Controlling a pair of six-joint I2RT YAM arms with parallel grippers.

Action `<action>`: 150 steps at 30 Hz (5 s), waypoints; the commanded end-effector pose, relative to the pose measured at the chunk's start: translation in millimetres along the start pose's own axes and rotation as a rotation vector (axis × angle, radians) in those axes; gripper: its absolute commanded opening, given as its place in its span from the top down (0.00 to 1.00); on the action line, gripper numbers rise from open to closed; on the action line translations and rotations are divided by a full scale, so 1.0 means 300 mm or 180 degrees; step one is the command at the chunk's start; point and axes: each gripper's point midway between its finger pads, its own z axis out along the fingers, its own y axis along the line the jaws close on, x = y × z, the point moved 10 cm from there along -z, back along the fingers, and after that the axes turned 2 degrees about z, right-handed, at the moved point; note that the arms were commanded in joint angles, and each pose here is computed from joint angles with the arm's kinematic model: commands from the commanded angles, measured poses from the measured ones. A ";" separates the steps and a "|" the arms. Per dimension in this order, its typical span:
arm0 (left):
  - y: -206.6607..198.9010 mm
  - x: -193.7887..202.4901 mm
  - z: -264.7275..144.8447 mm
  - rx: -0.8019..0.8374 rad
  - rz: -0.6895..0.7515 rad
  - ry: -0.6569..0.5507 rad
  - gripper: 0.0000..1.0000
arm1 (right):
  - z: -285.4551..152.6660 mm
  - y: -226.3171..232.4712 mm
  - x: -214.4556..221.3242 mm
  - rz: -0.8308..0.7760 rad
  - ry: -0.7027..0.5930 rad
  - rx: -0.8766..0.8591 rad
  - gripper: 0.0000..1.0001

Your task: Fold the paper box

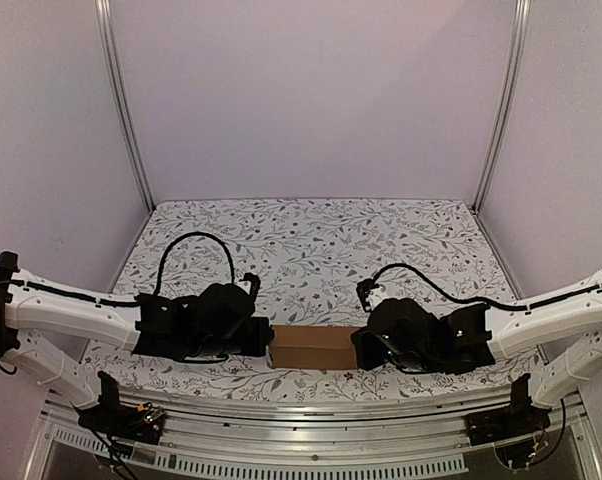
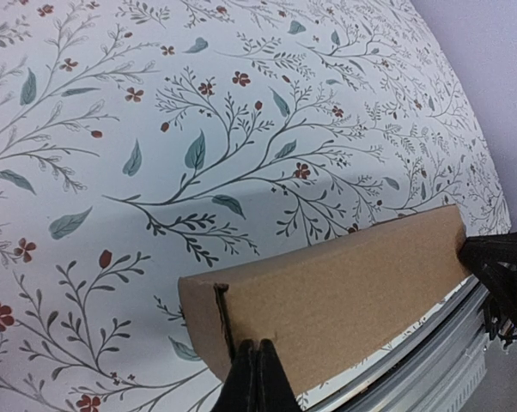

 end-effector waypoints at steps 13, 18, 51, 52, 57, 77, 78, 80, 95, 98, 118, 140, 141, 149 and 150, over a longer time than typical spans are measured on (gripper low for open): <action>0.094 0.090 0.027 -0.0446 0.0182 0.0451 1.00 | -0.081 0.019 -0.084 -0.0221 -0.0018 0.0089 1.00; 0.070 0.065 0.009 -0.0339 0.0198 0.0401 1.00 | -0.109 0.037 -0.107 -0.0233 -0.0021 -0.0065 1.00; 0.052 -0.200 0.037 -0.0425 0.0409 0.0105 1.00 | 0.120 0.001 0.009 -0.0241 0.0416 0.0262 0.97; 0.055 -0.200 0.052 -0.0426 0.0404 0.0137 1.00 | 0.125 -0.004 0.003 -0.0221 0.0391 0.0291 0.97; 0.056 -0.184 0.118 -0.0365 0.0408 0.0286 1.00 | 0.147 -0.018 -0.037 -0.0175 0.0282 0.0354 0.97; 0.061 -0.140 0.124 -0.0150 0.0356 0.0499 1.00 | 0.318 0.126 -0.180 -0.0347 0.0244 -0.0194 0.98; 0.060 -0.141 0.123 -0.0139 0.0350 0.0491 1.00 | 0.322 0.134 -0.183 -0.0374 0.0247 -0.0216 0.98; 0.061 -0.141 0.121 -0.0131 0.0337 0.0487 1.00 | 0.331 0.130 -0.185 -0.0398 0.0257 -0.0207 0.98; 0.052 -0.210 0.107 -0.0276 0.0373 0.0321 1.00 | 0.341 0.019 -0.160 -0.0034 0.0322 -0.0223 0.99; 0.050 -0.221 0.122 -0.0283 0.0378 0.0323 1.00 | 0.376 0.002 -0.134 0.0184 0.0314 -0.0335 1.00; 0.040 -0.211 0.199 -0.0121 0.0388 0.0474 1.00 | 0.537 -0.036 -0.035 0.1024 0.0521 -0.0664 1.00; 0.011 -0.210 0.207 -0.0097 0.0371 0.0534 1.00 | 0.597 -0.100 0.040 0.0993 0.0632 -0.0417 1.00; 0.010 -0.211 0.207 -0.0096 0.0368 0.0535 1.00 | 0.593 -0.109 0.046 0.0983 0.0637 -0.0381 1.00; -0.002 -0.222 0.205 -0.0075 0.0376 0.0516 1.00 | 0.538 -0.177 0.068 0.0740 0.0557 0.0043 0.99; -0.004 -0.224 0.206 -0.0074 0.0376 0.0516 1.00 | 0.532 -0.184 0.070 0.0681 0.0558 0.0097 0.99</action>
